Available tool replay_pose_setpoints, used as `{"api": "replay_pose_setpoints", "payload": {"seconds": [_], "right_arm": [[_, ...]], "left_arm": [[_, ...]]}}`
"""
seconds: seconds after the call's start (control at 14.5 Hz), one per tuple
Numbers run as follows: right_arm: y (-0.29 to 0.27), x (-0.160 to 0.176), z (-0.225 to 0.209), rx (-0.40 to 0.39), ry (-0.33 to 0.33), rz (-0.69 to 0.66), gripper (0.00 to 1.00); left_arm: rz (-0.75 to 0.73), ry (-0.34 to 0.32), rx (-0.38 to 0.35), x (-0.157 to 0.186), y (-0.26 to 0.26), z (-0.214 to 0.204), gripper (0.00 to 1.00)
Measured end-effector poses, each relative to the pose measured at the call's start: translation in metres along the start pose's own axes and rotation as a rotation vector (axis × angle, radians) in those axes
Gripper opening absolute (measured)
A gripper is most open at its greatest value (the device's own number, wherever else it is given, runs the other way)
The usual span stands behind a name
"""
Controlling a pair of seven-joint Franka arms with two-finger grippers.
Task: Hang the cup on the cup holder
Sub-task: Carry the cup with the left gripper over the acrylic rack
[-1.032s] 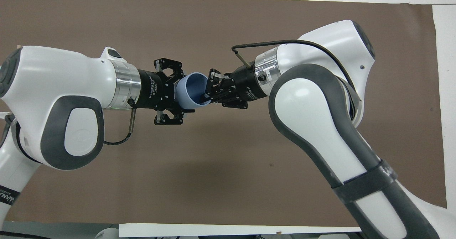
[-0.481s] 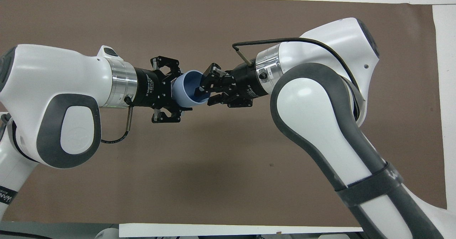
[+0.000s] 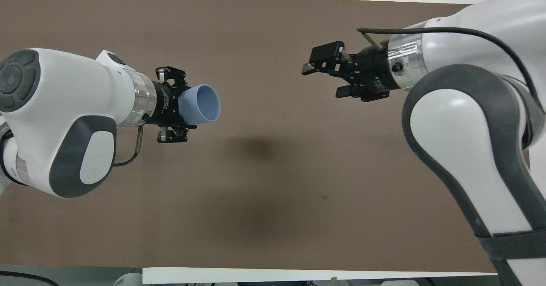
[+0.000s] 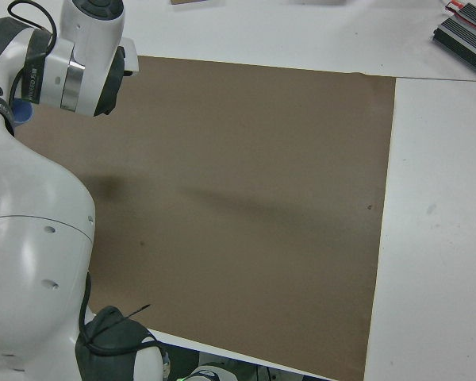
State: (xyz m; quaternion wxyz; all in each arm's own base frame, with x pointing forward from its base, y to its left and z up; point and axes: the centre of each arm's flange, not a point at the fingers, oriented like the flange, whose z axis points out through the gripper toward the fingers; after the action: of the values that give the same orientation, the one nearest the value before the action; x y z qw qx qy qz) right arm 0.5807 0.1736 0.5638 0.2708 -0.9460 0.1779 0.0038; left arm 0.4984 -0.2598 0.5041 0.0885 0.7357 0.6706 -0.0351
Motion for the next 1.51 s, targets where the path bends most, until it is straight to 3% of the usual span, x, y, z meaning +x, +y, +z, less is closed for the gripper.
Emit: {"api": "replay_pose_setpoints", "payload": {"seconds": [0.21,0.28,0.62,0.89,1.17,1.51], "right_arm": [[0.027,0.016,-0.043,-0.198,0.147,-0.103,1.0],[0.035,0.015,-0.062,-0.29,0.164,-0.139,1.0],[0.079,0.0,-0.162,-0.574,0.066,-0.207,1.0],[0.103,0.003,-0.167,-0.617,-0.029,-0.218,1.0],[0.12,0.018,-0.152,-0.599,-0.08,-0.207,1.0],[0.114,0.006,-0.148,-0.604,-0.108,-0.22,1.0]], "left_arm": [[0.053,0.283,-0.018,0.046,0.011,-0.004,0.78],[0.072,0.378,-0.028,0.059,0.016,-0.007,0.78],[0.14,0.868,-0.086,0.112,0.055,0.006,0.78],[0.221,1.181,-0.088,0.156,0.08,0.021,0.78],[0.319,1.377,-0.089,0.176,0.093,0.036,0.78],[0.372,1.498,0.017,0.19,0.096,0.088,0.78]]}}
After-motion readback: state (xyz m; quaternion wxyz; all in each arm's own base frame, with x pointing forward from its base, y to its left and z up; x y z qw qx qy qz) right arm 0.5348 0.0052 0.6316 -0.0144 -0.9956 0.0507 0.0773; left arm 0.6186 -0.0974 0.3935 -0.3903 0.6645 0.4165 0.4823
